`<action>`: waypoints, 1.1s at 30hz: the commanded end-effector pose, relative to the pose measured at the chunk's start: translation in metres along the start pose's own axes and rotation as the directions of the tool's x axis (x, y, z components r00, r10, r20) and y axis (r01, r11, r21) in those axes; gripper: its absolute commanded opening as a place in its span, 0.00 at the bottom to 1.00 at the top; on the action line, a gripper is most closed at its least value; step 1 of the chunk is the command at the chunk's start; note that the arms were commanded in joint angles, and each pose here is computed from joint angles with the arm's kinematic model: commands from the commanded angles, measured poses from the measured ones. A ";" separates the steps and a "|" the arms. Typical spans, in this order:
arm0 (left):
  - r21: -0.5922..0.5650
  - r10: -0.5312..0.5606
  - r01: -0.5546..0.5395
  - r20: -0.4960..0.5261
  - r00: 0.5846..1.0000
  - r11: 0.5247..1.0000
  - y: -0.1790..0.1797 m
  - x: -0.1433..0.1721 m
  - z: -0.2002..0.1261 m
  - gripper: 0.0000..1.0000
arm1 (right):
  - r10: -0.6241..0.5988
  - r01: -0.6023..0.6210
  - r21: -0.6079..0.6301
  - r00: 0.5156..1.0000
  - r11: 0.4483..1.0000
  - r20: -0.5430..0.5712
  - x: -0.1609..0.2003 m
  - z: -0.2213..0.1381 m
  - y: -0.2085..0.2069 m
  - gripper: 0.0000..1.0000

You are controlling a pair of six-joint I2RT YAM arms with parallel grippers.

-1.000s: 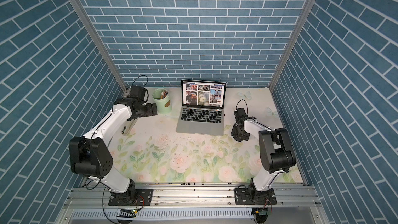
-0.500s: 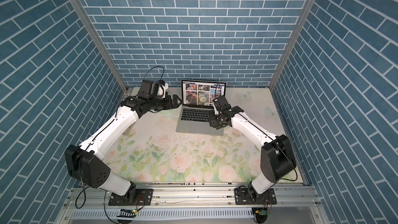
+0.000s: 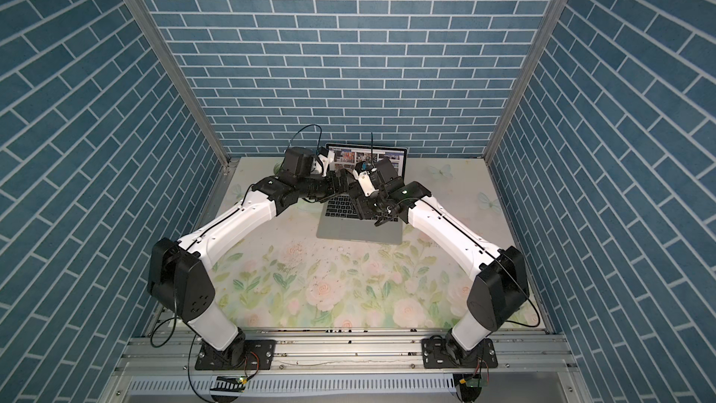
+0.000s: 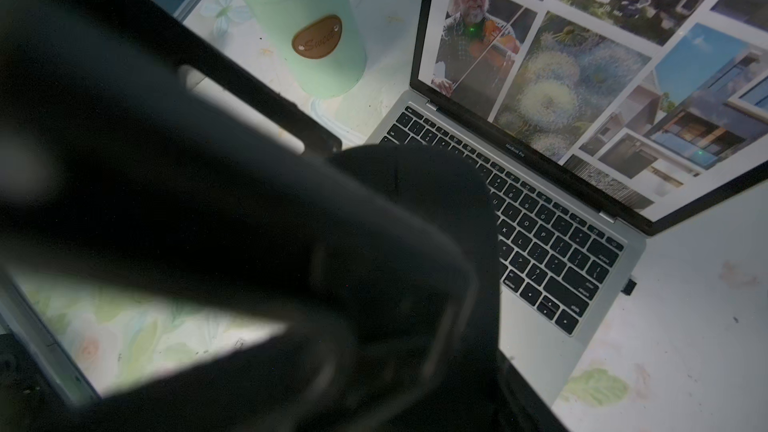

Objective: Remove the wireless mouse receiver from the laptop
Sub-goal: Place the mouse at the center of the board.

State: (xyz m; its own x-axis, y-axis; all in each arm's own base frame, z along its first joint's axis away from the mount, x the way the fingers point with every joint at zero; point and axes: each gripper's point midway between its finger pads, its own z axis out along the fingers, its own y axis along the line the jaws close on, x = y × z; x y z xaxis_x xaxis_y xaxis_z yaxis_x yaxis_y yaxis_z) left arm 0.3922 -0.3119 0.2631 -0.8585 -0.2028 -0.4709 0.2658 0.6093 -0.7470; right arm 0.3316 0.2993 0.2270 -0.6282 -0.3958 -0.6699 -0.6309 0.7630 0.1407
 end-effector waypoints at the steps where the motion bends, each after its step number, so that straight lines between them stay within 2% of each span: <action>1: 0.066 -0.013 0.012 0.015 1.000 0.998 -0.013 -0.002 0.006 1.00 | -0.057 0.057 -0.017 0.998 0.998 0.005 -0.005 0.000 0.010 0.38; 7: 0.070 -0.038 0.040 -0.022 0.999 0.997 -0.006 0.014 0.015 0.95 | -0.050 0.050 0.003 0.998 0.999 0.038 -0.013 -0.002 0.007 0.38; 15: 0.092 -0.054 0.058 -0.045 0.998 0.994 -0.006 0.023 0.025 0.76 | -0.032 0.033 -0.013 0.998 0.999 0.060 -0.018 -0.001 0.010 0.38; 21: 0.094 -0.048 0.052 -0.040 0.998 0.994 -0.009 0.021 0.025 0.69 | -0.030 0.031 -0.014 0.998 0.999 0.054 -0.015 0.000 0.010 0.38; 33: 0.094 -0.054 0.060 -0.064 0.996 0.994 -0.004 0.025 0.033 0.44 | -0.027 0.028 -0.017 0.998 0.999 0.052 -0.013 0.001 0.010 0.38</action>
State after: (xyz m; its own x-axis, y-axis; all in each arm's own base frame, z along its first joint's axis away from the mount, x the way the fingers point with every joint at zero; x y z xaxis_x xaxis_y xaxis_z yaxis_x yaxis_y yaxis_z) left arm 0.3858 -0.3389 0.2400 -0.8956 -0.2045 -0.3950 0.2391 0.5273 -0.8153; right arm 0.3310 0.3052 0.2297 -0.6129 -0.3961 -0.6837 -0.6402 0.7561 0.1358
